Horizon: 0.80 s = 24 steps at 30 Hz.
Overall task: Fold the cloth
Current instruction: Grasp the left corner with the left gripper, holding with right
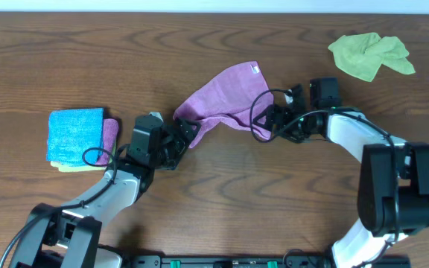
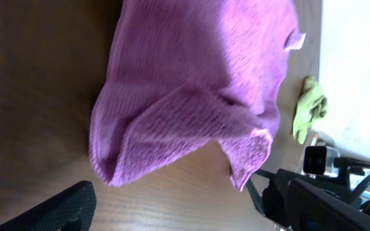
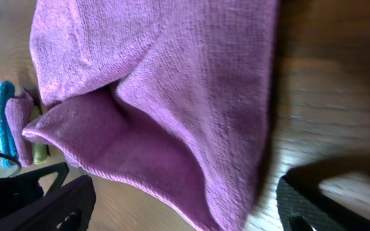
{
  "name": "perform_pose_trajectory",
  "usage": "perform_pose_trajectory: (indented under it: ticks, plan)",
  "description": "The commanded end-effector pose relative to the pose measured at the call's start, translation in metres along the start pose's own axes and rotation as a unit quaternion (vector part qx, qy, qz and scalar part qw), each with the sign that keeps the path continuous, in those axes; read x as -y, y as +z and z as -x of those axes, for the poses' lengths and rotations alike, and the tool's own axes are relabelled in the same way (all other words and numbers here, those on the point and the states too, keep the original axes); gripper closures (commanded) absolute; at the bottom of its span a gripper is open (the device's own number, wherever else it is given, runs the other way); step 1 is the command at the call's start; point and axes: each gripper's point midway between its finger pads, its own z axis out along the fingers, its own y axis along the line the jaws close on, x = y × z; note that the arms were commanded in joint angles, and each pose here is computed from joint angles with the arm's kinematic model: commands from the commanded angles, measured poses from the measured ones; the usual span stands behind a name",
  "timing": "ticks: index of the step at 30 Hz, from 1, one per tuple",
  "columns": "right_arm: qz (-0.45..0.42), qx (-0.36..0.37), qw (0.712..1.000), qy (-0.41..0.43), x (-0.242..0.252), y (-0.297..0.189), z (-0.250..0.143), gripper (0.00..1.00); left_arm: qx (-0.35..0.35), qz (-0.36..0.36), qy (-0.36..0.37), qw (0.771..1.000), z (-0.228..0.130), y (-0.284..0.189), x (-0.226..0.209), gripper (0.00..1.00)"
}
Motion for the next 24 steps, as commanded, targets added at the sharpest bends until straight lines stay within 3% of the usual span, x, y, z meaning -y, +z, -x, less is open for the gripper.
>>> perform_pose_trajectory:
  ticks: [1,4,15,24]
  plan:
    - [-0.012,-0.031,0.999,0.033,0.012,0.019,-0.021,0.11,0.025,-0.001,0.014,1.0,0.014,0.0,-0.001,0.05]
    - [-0.02,-0.031,0.999,0.034,0.015,0.023,-0.022,0.13,0.04,0.001,0.014,0.999,0.019,-0.001,-0.001,0.05]
    - [-0.039,-0.021,0.998,0.037,0.022,0.023,-0.018,0.44,0.073,-0.011,0.021,0.997,0.036,0.008,0.006,0.0]
    - [-0.039,-0.022,0.998,0.042,0.022,0.023,-0.019,0.49,0.038,-0.014,0.024,0.999,0.04,0.04,0.021,0.0]
